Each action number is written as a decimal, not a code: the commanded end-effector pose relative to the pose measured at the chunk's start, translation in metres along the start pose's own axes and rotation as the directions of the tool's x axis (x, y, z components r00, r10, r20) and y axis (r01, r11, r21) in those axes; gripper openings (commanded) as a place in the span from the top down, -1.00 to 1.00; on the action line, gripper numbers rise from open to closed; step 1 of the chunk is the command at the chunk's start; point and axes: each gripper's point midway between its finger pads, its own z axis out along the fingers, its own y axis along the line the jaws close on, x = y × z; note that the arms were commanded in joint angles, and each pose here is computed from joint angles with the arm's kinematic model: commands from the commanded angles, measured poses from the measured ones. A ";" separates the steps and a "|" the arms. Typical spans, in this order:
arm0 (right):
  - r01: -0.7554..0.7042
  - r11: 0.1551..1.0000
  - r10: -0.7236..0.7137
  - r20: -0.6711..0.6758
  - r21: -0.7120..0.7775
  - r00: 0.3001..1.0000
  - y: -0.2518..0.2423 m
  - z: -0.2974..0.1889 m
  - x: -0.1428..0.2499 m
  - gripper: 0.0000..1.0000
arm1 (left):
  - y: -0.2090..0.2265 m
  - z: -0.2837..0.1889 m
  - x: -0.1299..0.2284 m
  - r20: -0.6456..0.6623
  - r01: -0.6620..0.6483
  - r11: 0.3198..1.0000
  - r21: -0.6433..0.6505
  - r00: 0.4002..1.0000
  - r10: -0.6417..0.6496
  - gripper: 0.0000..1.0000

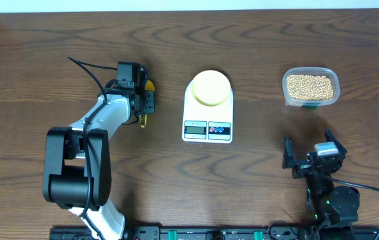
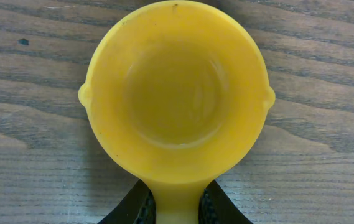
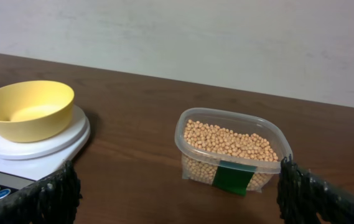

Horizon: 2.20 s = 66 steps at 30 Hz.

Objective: Scoop item into bowl and weigh 50g on scale

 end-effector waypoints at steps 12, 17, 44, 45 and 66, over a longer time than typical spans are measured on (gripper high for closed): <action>0.005 0.998 -0.011 0.082 0.070 0.997 -0.012 -0.002 -0.020 -0.99 | 0.005 0.007 0.008 -0.019 0.013 1.000 -0.017 1.000 -0.014 0.58; 0.073 0.992 -0.094 0.218 0.103 0.971 -0.016 -0.007 -0.056 -0.99 | 0.004 0.003 0.002 -0.002 0.013 1.000 -0.015 1.000 -0.013 0.63; 0.165 0.986 -0.147 0.289 -0.037 0.946 -0.016 0.112 -0.230 -0.98 | 0.020 -0.111 -0.091 0.365 0.361 0.921 0.147 0.845 -0.390 0.82; 0.168 0.983 -0.141 0.280 -0.074 0.949 -0.011 0.123 -0.236 -0.99 | 0.020 -0.118 -0.097 0.368 0.390 0.901 0.191 0.822 -0.434 0.82; -0.222 0.839 0.167 -0.153 -0.497 0.974 0.050 0.198 -0.211 -0.99 | -0.047 -0.200 -0.171 -0.187 0.651 0.118 0.750 0.380 -0.906 0.85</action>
